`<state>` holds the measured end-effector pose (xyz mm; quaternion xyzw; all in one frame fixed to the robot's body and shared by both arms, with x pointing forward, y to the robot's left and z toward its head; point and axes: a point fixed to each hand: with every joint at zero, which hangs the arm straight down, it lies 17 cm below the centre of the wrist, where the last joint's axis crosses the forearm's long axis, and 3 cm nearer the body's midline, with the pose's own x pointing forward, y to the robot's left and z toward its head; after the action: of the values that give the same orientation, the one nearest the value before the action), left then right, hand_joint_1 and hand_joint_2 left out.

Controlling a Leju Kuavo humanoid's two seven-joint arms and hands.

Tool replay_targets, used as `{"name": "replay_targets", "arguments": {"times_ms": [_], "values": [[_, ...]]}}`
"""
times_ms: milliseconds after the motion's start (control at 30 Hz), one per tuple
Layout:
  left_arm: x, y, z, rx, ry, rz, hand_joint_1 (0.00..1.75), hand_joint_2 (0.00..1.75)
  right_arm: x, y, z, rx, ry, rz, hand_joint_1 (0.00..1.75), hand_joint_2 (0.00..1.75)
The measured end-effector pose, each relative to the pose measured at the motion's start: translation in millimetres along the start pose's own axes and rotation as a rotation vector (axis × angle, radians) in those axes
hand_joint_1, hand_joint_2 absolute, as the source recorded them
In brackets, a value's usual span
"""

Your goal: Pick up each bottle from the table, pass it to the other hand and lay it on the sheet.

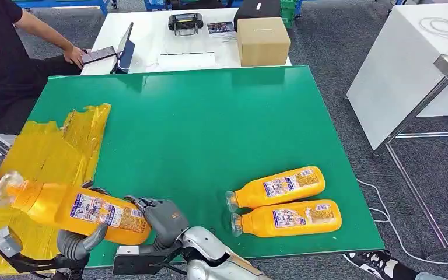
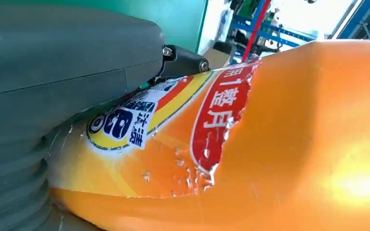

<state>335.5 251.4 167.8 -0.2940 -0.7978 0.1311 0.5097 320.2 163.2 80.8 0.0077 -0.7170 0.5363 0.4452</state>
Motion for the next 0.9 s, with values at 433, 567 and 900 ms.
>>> {"name": "replay_targets", "arguments": {"times_ms": [433,567,900], "values": [[22.5,115.4,-7.2,0.033,0.128,-1.131,1.75,1.75,-21.1,-175.3,7.4,-0.305,-0.141,-0.185,0.0,0.0],[52.2,159.2,-3.6,0.078,0.146,-1.46,1.75,1.75,-27.5,-222.0,30.0,-0.374,-0.172,-0.203,0.0,0.0],[89.7,219.5,25.8,0.057,0.239,-1.968,1.75,1.75,-75.4,-259.1,80.1,-0.257,-0.163,-0.232,0.0,0.0]]}}
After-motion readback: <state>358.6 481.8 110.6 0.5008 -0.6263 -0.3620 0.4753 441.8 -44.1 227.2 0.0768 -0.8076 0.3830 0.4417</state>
